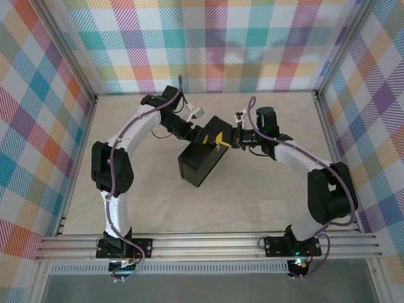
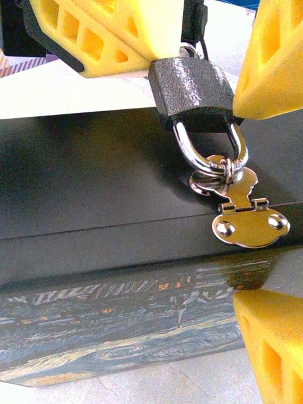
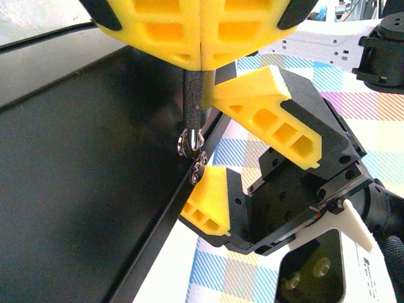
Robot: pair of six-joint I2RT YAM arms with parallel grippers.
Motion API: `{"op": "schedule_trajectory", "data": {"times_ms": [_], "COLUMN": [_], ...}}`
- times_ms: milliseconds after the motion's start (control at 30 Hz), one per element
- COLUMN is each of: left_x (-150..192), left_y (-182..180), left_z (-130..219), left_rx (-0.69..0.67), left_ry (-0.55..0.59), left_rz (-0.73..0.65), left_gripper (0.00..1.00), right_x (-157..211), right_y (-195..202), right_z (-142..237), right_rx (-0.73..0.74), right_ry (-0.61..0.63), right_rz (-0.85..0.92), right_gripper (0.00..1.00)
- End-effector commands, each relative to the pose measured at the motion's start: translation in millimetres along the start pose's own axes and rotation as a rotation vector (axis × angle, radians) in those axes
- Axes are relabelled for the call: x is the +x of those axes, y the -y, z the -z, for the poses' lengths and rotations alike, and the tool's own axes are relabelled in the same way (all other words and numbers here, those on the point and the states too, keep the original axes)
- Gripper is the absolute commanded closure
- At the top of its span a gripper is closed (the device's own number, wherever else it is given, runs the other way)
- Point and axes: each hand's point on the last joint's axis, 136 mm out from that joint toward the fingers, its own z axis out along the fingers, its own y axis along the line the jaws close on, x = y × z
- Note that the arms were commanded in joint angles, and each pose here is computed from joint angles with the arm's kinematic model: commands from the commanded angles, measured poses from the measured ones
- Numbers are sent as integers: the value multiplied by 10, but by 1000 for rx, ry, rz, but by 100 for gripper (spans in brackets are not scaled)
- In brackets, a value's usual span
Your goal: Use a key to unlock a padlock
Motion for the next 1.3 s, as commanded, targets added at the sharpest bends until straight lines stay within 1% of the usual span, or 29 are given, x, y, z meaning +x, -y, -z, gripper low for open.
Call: {"op": "schedule_trajectory", "data": {"times_ms": [0, 33, 200, 333, 400, 467, 567, 633, 767, 933, 1033, 1267], "left_x": [3, 6, -8, -40, -53, -60, -59, -57, -54, -67, -63, -44], "left_y": [120, 104, 87, 79, 73, 77, 74, 67, 64, 68, 73, 72], "left_z": [-51, -46, -28, -15, -14, -13, -13, -17, -28, -23, -23, -28], "left_rx": [55, 47, 32, 27, 24, 26, 24, 23, 26, 28, 29, 30], "left_ry": [-12, -13, -6, 1, 4, 6, 7, 7, 6, 9, 8, 6], "left_rz": [14, 19, 24, 26, 27, 29, 31, 31, 33, 32, 32, 31], "left_gripper": [30, 30, 30, 30, 30, 30, 30, 30, 30, 30, 30, 30], "right_x": [-13, 5, 3, -4, -7, 6, 89, 165, 280, 245, 208, 189], "right_y": [-194, -174, -60, 23, 33, 25, 8, -2, -20, 38, 27, 71], "right_z": [-47, -37, 152, 289, 340, 375, 373, 337, 215, 154, 142, 118], "right_rx": [-44, -27, 49, 108, 120, 119, 85, 43, 17, 33, 24, 27], "right_ry": [-27, -30, 2, 19, 27, 28, 17, 10, -8, 3, 11, 14], "right_rz": [51, 53, 61, 64, 66, 58, 28, 4, -8, -19, -20, -33], "right_gripper": [88, 85, 76, 70, 69, 69, 73, 73, 72, 72, 76, 81]}}
